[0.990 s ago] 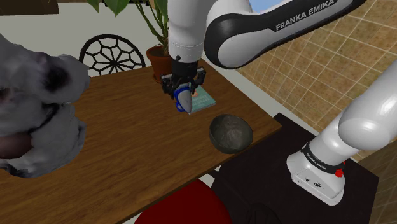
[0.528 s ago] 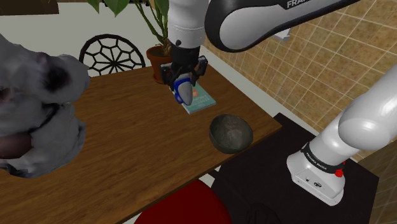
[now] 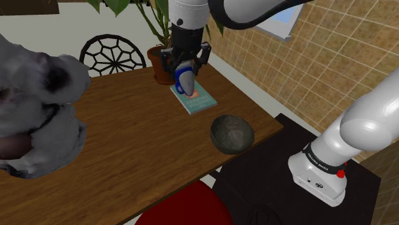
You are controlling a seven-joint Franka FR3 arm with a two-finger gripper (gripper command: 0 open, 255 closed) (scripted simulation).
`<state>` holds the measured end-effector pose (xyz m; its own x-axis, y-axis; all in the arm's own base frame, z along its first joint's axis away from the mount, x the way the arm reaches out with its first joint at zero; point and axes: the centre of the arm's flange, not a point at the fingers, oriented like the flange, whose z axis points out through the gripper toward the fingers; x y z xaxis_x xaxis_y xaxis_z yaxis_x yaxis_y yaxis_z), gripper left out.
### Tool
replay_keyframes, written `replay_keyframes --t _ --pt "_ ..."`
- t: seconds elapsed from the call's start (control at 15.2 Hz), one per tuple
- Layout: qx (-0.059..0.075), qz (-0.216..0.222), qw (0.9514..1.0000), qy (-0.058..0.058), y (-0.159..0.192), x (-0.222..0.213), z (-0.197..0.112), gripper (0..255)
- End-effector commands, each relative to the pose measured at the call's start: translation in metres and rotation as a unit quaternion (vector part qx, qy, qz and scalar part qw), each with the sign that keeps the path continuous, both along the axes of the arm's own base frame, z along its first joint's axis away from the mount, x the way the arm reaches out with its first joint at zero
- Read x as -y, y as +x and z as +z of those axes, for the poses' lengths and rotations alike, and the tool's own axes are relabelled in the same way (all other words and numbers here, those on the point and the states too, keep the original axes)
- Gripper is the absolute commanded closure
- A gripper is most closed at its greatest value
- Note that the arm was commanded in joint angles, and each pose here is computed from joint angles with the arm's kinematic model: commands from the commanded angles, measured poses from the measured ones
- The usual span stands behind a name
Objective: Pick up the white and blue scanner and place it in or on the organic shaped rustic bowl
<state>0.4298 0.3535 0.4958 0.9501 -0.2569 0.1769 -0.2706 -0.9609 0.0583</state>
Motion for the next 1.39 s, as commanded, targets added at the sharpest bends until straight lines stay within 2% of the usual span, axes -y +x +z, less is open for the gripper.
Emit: replay_keyframes --t 0.0,0.92,1.32 --pt "0.000 0.000 1.0000 0.000 -0.001 0.000 0.009 255" --pt "0.000 0.000 1.0000 0.000 -0.151 0.104 0.050 255" --pt "0.000 0.000 1.0000 0.000 -0.151 0.104 0.019 255"
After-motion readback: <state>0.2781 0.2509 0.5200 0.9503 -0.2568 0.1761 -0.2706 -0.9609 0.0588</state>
